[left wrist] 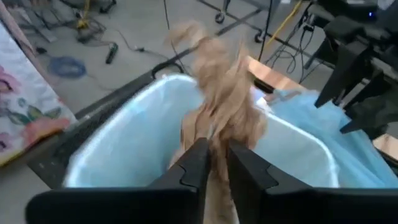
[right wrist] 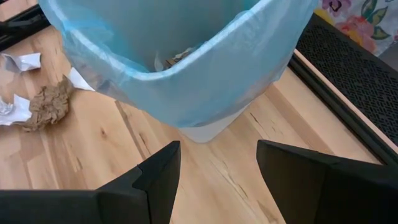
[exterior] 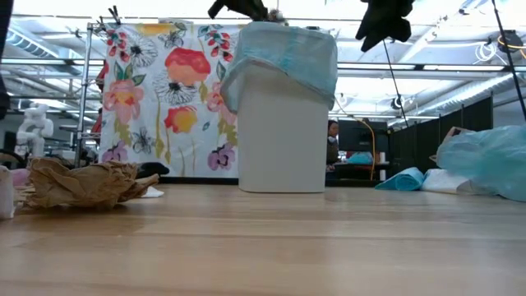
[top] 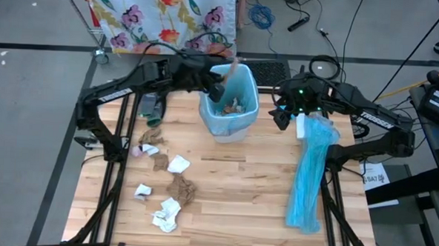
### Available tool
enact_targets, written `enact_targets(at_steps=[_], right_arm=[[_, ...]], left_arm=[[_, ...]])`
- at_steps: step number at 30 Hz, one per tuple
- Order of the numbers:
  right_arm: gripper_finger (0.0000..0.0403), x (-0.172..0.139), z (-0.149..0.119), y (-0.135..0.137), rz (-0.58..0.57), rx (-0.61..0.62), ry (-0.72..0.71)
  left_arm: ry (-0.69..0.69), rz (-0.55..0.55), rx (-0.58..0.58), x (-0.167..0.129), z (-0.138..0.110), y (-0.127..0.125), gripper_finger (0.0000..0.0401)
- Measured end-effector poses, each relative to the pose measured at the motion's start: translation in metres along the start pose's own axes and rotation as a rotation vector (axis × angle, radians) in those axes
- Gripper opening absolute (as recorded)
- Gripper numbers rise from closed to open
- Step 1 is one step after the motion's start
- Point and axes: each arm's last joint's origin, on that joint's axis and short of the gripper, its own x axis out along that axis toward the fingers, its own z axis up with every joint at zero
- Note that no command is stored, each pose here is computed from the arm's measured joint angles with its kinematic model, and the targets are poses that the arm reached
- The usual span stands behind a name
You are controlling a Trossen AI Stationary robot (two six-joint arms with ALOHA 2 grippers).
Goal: Place trash/remove bag and relplace
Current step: Put the brown napkin into the trash bin, then put the pink plastic into the trash bin
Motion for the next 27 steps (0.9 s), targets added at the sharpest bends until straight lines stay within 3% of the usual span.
enact_targets(at_steps=[8,11,14,20,27], right_arm=[[0.0203,0.000,0.000,0.000,0.000,-0.041,0.000],[0.0203,0.000,0.000,0.000,0.000,-0.046,0.000],[0.0203,0.000,0.000,0.000,0.000,-0.059,0.001],[0.0203,0.000,0.000,0.000,0.000,-0.074,0.000],[0.0203,0.000,0.000,0.000,0.000,-0.092,0.000]], left_arm=[[0.011,0.005,-0.008,0.004,0.000,0.003,0.0114],[0.070,-0.032,0.022,-0.007,-0.005,0.004,0.0119],[0.118,-0.014,-0.063,-0.028,-0.009,0.005,0.0120],[0.259,0.184,-0.233,-0.075,-0.033,0.011,0.0120],[0.364,0.432,-0.345,-0.102,-0.062,0.007,0.0121]])
